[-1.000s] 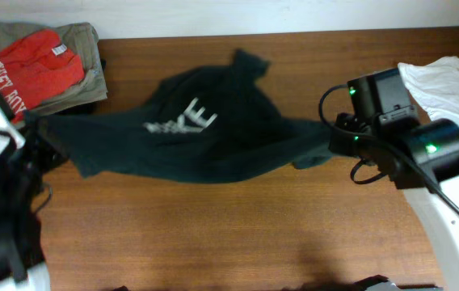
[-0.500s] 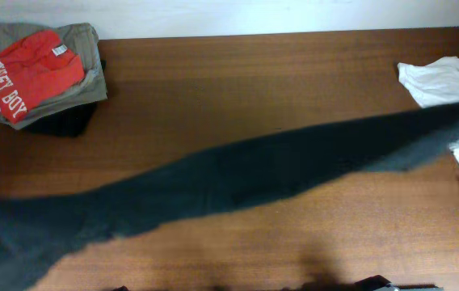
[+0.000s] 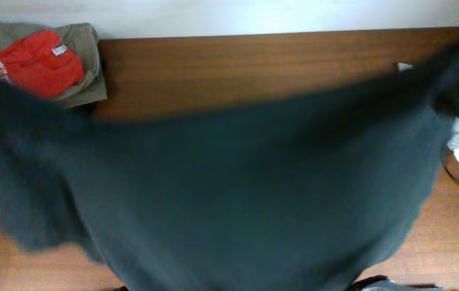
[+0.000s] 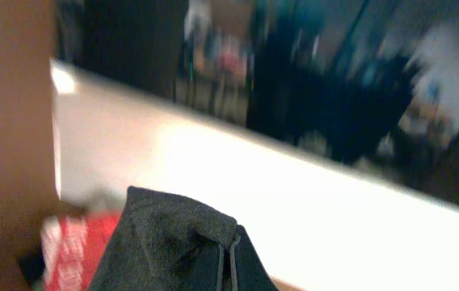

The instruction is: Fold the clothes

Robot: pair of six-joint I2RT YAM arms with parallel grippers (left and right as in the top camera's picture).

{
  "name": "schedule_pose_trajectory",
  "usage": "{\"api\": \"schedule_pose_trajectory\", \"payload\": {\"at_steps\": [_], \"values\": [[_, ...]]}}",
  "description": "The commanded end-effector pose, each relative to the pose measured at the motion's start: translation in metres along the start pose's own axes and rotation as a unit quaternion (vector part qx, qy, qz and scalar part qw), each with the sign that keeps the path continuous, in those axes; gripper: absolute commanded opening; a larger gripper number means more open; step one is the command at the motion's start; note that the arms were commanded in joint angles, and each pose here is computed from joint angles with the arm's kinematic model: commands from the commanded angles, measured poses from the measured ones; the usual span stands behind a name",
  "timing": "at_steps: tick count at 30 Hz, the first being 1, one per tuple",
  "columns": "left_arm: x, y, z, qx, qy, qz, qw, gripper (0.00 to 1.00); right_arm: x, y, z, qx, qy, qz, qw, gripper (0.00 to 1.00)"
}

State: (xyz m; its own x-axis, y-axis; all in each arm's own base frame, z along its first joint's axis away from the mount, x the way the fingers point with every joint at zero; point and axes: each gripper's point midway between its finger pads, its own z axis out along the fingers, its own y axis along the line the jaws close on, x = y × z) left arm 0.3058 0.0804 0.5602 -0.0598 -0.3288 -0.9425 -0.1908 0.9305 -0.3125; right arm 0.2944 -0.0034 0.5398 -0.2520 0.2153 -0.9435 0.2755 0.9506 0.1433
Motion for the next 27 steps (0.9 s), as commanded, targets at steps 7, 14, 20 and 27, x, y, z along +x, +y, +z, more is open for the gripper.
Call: {"api": "schedule_pose_trajectory", "payload": {"at_steps": [7,14,20,27], "values": [[0.2,0.057,0.238,-0.018,0.268,-0.045,0.962,0.0,0.1,-0.024,0.233,0.01,0.208,0.003,0.978,0.04],[0.329,0.032,0.329,0.018,0.328,-0.026,0.944,0.55,0.185,-0.036,0.325,0.03,0.291,-0.013,0.956,0.82],[0.367,0.031,0.344,0.023,0.347,-0.024,0.937,0.99,0.206,-0.04,0.331,0.037,0.321,-0.015,0.946,0.99],[0.302,0.006,0.31,0.045,0.322,-0.024,0.945,0.99,0.193,-0.04,0.292,0.036,0.337,-0.015,0.941,0.99]]}}
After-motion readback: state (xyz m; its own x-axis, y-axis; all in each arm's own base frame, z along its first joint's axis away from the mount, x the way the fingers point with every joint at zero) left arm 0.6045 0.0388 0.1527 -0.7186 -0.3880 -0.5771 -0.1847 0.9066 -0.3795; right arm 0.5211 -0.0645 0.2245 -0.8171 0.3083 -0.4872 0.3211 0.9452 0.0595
